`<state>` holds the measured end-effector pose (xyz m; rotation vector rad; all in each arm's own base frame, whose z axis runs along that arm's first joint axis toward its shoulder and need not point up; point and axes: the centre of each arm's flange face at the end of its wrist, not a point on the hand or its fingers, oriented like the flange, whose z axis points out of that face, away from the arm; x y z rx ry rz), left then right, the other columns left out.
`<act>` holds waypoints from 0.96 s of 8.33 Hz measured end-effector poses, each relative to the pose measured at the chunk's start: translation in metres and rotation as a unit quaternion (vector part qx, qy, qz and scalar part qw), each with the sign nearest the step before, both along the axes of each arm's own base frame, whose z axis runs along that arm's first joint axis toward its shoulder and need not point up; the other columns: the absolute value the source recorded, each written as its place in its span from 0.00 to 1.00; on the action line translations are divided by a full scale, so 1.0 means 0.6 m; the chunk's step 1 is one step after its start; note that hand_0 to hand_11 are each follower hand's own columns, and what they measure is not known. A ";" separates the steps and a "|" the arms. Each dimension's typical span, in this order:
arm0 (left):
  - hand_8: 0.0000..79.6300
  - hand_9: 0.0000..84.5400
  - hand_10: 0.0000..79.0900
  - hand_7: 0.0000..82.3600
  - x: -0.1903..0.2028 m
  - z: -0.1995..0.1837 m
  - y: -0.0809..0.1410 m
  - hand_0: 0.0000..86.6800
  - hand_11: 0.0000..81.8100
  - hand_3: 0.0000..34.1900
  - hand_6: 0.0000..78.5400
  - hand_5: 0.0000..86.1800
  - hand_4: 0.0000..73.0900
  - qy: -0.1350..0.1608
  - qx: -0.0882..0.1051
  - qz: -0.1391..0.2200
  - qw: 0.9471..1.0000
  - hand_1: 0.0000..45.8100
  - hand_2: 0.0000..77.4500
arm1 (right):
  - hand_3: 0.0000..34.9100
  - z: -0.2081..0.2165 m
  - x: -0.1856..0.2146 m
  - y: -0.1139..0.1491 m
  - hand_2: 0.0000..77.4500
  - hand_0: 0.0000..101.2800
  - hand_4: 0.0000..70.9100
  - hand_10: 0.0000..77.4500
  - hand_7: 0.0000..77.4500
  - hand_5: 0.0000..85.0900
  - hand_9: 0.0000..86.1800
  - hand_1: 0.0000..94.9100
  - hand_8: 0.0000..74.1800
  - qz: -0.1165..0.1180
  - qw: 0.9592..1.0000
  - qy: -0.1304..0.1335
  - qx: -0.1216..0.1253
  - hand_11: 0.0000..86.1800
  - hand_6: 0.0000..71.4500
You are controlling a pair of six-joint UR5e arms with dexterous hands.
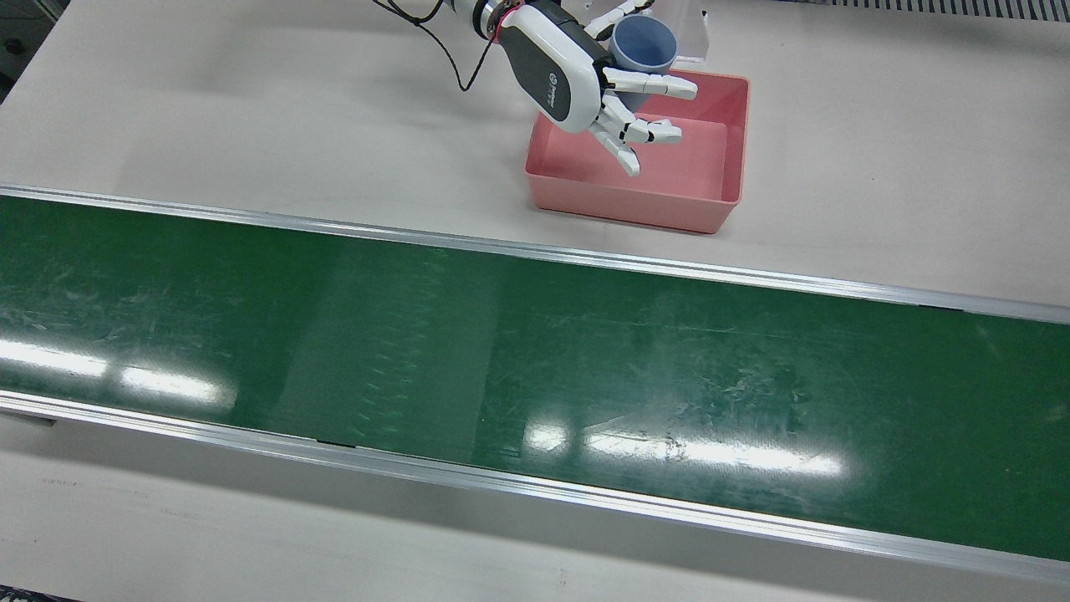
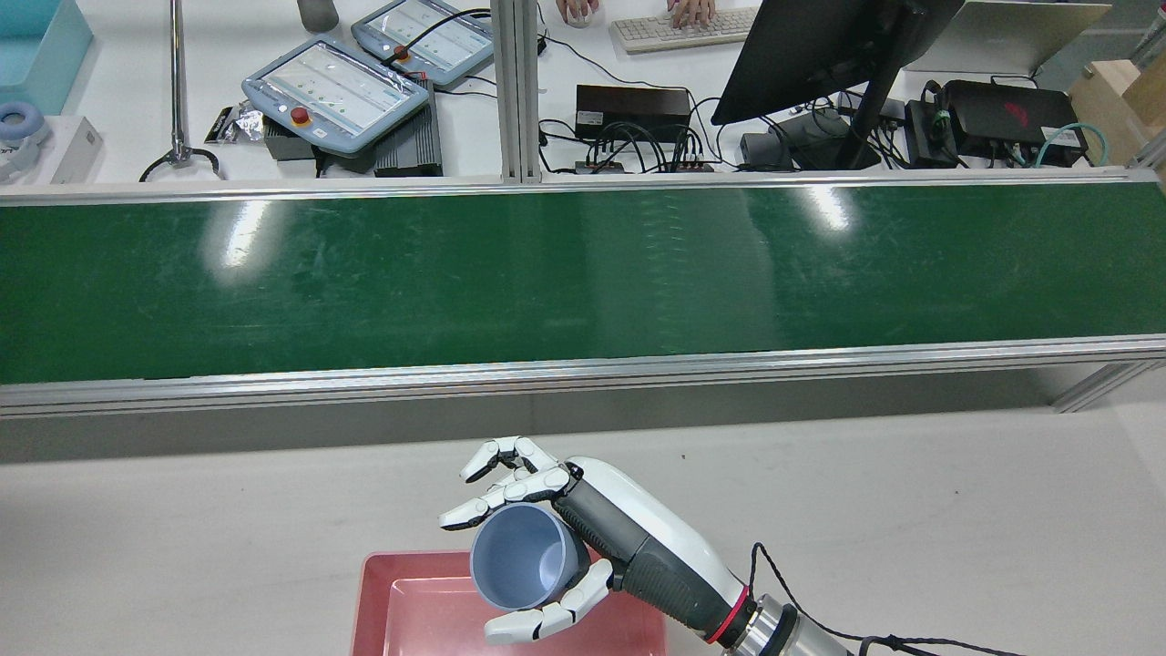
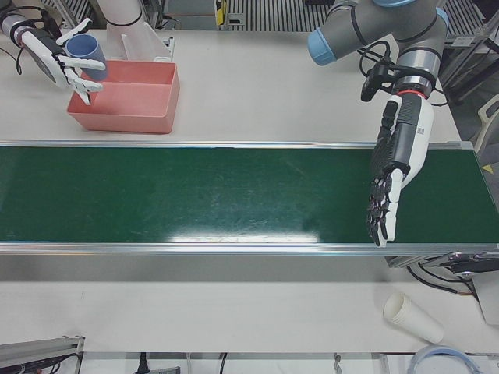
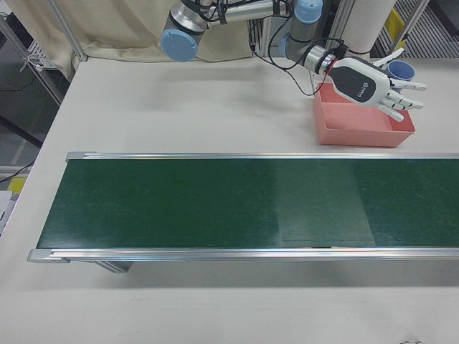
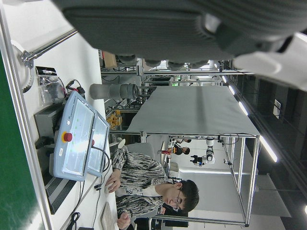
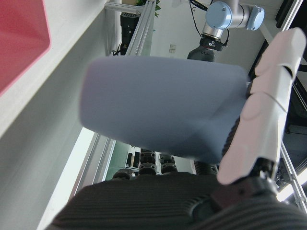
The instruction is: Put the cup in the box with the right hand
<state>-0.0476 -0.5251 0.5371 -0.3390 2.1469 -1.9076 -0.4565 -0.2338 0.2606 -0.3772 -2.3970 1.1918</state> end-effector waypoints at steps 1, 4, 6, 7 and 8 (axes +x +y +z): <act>0.00 0.00 0.00 0.01 0.000 0.000 0.000 0.00 0.00 0.00 0.01 0.01 0.01 0.000 0.000 0.000 1.000 0.01 0.01 | 0.00 0.000 -0.001 0.001 0.01 0.37 0.08 0.00 0.22 0.03 0.34 0.33 0.01 -0.001 1.000 0.000 0.000 0.01 0.01; 0.00 0.00 0.00 0.01 0.000 0.001 0.000 0.00 0.00 0.00 0.01 0.01 0.01 0.000 -0.001 0.000 1.000 0.01 0.01 | 0.00 0.001 0.003 -0.002 0.13 0.43 0.00 0.00 0.02 0.03 0.01 0.16 0.00 -0.006 1.000 -0.004 0.000 0.01 0.01; 0.00 0.00 0.00 0.01 0.000 0.001 0.000 0.00 0.00 0.00 0.00 0.00 0.01 0.000 0.000 0.000 1.000 0.01 0.01 | 0.12 0.041 0.058 -0.060 0.12 0.43 0.00 0.00 0.01 0.04 0.01 0.16 0.00 -0.006 1.000 -0.007 -0.010 0.01 0.01; 0.00 0.00 0.00 0.01 0.000 0.000 0.000 0.00 0.00 0.00 0.00 0.01 0.01 0.000 0.000 0.000 1.000 0.01 0.01 | 0.11 0.071 0.111 -0.115 0.06 0.45 0.00 0.00 0.01 0.03 0.01 0.12 0.00 0.004 1.000 -0.006 -0.018 0.01 0.00; 0.00 0.00 0.00 0.01 0.000 0.000 0.000 0.00 0.00 0.00 0.00 0.01 0.01 0.000 0.000 0.000 1.000 0.01 0.01 | 0.15 0.097 0.178 -0.180 0.06 0.45 0.00 0.00 0.09 0.05 0.00 0.14 0.00 0.020 0.999 -0.003 -0.027 0.01 0.01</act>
